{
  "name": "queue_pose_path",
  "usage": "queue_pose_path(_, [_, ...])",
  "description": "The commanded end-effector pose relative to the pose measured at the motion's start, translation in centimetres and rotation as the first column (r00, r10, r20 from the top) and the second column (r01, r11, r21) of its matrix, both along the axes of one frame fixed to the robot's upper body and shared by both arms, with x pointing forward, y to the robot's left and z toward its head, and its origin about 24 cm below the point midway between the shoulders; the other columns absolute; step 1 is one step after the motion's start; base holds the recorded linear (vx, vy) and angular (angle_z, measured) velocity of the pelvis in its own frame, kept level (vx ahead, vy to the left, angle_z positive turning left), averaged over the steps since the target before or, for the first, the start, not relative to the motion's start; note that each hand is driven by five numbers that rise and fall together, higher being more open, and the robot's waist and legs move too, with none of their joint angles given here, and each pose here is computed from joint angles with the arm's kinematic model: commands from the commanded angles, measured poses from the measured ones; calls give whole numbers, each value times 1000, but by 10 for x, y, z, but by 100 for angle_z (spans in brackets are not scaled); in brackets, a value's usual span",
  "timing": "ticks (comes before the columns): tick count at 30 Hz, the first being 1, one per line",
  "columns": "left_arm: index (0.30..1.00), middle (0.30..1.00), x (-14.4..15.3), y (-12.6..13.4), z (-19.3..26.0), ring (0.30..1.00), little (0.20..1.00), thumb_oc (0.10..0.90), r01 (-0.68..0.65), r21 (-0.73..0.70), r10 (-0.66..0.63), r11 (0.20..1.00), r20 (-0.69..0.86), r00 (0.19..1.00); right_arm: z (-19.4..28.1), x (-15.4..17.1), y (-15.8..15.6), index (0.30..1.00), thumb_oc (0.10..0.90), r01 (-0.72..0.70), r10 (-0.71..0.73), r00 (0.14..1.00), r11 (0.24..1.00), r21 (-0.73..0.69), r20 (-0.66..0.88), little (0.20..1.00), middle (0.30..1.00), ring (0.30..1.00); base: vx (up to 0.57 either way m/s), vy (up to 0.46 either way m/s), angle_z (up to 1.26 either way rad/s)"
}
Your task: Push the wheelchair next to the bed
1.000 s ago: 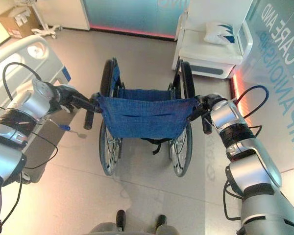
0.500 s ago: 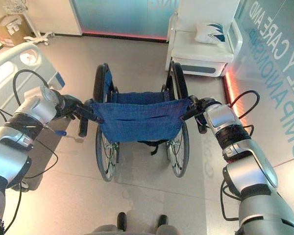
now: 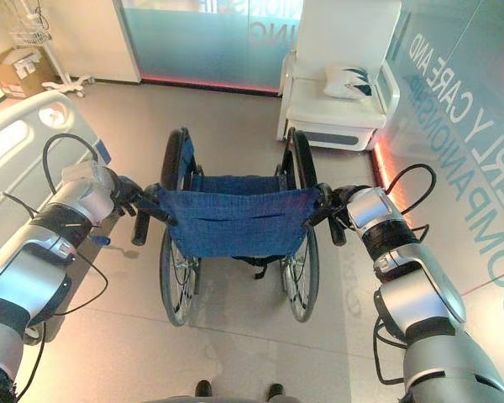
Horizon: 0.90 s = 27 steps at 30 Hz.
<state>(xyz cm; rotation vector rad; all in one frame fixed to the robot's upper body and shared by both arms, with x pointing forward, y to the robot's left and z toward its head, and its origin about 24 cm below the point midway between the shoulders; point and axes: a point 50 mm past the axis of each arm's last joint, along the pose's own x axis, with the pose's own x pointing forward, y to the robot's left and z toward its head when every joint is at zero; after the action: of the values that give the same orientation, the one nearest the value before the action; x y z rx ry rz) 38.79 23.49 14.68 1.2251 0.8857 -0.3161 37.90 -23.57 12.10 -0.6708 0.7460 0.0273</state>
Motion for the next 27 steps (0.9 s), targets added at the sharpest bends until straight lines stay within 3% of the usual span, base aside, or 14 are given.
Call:
queue_pose_path(1, [900,900,-34,39,-66,900,900,800,-136,217,191,967,-258,947,3,-4,-26,900,800,10,-13,1000,980,-201,-12,900,900,900,0,0,0])
queue_pose_path(3, [900,900,-34,38,-69,900,900,800,-137,213,191,967,-259,947,3,-3,-24,900,800,-3,2,1000,980,-200,-5,900,900,900,0,0,0])
queue_pose_path(4, [439,439,-36,36,-74,439,439,493,-143,187,188,972,-251,950,4,0,-15,300,400,-47,52,998,977,-209,21,300,300,300,0,0,0])
queue_pose_path(5, [300,300,-36,35,-78,300,300,400,-153,160,187,975,-224,957,6,2,-10,300,400,-78,87,996,970,-232,30,300,300,300,0,0,0])
queue_pose_path(12, [300,300,-38,33,-96,300,300,400,-186,45,187,982,-32,982,5,1,0,300,400,-84,107,990,970,-227,94,300,300,300,0,0,1])
queue_pose_path(17, [300,300,-39,36,-98,300,300,400,-180,19,179,984,25,983,7,0,0,300,400,-108,146,982,953,-282,119,300,300,300,0,0,1])
queue_pose_path(27, [300,300,-28,37,-79,300,300,400,-176,-157,210,972,242,947,20,7,3,300,400,-105,185,966,919,-380,180,300,300,300,9,42,2])
